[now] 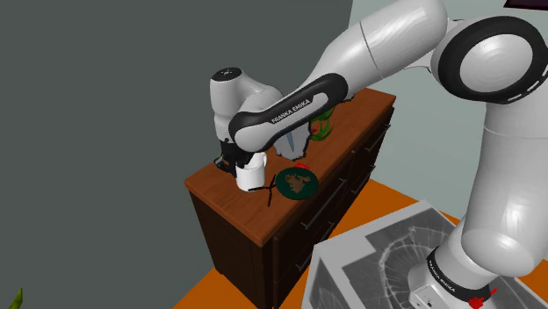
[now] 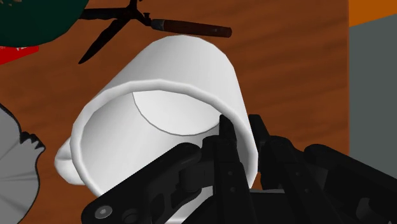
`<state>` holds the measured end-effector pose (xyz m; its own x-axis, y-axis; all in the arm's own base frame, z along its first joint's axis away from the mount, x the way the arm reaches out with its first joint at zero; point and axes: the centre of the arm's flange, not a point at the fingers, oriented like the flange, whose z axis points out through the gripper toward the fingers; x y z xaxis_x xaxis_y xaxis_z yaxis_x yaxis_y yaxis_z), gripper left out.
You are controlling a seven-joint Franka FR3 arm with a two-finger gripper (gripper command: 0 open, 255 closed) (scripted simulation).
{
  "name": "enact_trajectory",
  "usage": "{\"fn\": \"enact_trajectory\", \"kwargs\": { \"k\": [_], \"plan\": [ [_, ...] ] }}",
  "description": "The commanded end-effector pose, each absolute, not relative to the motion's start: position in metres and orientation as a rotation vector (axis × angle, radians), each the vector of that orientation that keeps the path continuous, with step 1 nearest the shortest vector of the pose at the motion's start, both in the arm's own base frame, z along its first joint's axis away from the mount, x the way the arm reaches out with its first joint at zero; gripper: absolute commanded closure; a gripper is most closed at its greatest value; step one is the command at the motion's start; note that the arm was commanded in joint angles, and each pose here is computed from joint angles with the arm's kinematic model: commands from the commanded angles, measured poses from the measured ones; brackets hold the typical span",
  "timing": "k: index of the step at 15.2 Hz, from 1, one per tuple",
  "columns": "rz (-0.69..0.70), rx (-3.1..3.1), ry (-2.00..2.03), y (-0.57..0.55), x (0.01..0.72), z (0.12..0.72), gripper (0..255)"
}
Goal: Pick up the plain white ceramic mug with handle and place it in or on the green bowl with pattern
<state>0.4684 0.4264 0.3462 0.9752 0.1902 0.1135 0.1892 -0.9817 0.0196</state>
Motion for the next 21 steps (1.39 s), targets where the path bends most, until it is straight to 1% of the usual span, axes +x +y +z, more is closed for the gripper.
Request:
{"fn": "enact_trajectory", "kwargs": {
  "k": [1,21],
  "plan": [
    [0.181,3.114,0.299,0.426,0.469,0.351,255],
    [0.181,3.113,0.299,0.426,0.469,0.457,255]
  ]
}}
